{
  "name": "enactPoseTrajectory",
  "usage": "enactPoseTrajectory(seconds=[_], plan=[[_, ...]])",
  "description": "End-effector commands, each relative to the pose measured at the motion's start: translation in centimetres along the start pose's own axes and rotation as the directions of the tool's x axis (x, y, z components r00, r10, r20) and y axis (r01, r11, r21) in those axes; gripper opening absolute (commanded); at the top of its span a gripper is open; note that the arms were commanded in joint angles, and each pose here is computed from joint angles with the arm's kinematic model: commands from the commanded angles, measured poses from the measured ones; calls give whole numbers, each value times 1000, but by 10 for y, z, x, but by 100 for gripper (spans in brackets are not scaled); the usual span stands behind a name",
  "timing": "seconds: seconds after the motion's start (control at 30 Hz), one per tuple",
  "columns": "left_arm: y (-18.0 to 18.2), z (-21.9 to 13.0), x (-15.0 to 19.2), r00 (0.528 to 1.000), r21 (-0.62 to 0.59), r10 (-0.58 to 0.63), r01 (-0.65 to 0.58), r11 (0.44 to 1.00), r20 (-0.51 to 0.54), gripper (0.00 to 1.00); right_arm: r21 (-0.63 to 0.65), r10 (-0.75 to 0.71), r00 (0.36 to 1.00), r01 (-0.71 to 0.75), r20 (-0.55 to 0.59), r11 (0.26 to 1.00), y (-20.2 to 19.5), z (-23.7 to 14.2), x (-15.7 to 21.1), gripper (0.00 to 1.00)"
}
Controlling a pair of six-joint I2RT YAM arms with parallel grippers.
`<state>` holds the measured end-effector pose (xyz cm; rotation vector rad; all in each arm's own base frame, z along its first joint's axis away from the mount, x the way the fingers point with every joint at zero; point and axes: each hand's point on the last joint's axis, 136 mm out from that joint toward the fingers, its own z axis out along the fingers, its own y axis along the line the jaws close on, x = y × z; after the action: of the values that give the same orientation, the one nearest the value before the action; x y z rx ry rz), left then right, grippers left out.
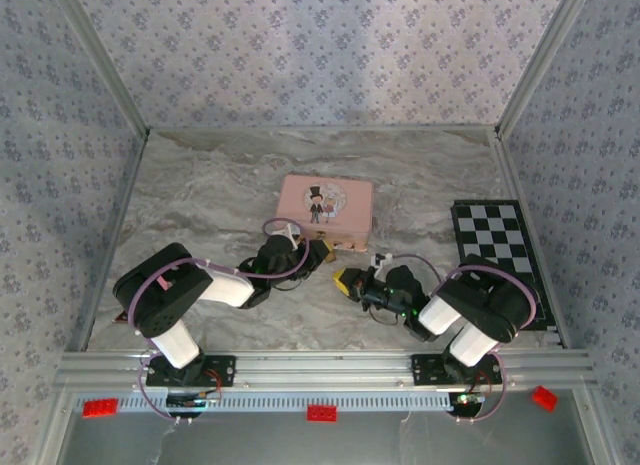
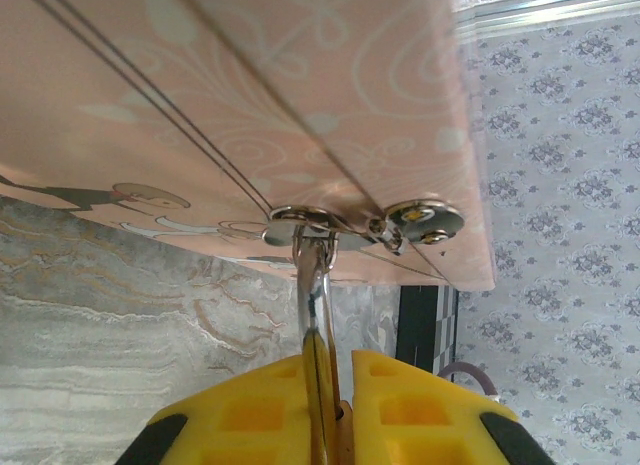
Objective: Unlock a padlock with a key
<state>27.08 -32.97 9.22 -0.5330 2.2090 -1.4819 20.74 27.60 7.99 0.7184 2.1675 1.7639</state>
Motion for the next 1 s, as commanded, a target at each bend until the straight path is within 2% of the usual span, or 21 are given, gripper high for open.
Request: enactPoseTrajectory(seconds=[0.0,0.47,0.97], plan=[[-30,1,5,999,119,32,-29,993,-28,0,-16,-12,999,12,31,1000,1,-2,-4,0],[-32,-1,7,999,143,30,-24,989,-39,0,-49,-12,998,15,69,999,11,-5,-18,0],[-34,0,7,999,158,26,-20,987,-38,0,-36,5,999,-4,37,999,8,2,-10,0]])
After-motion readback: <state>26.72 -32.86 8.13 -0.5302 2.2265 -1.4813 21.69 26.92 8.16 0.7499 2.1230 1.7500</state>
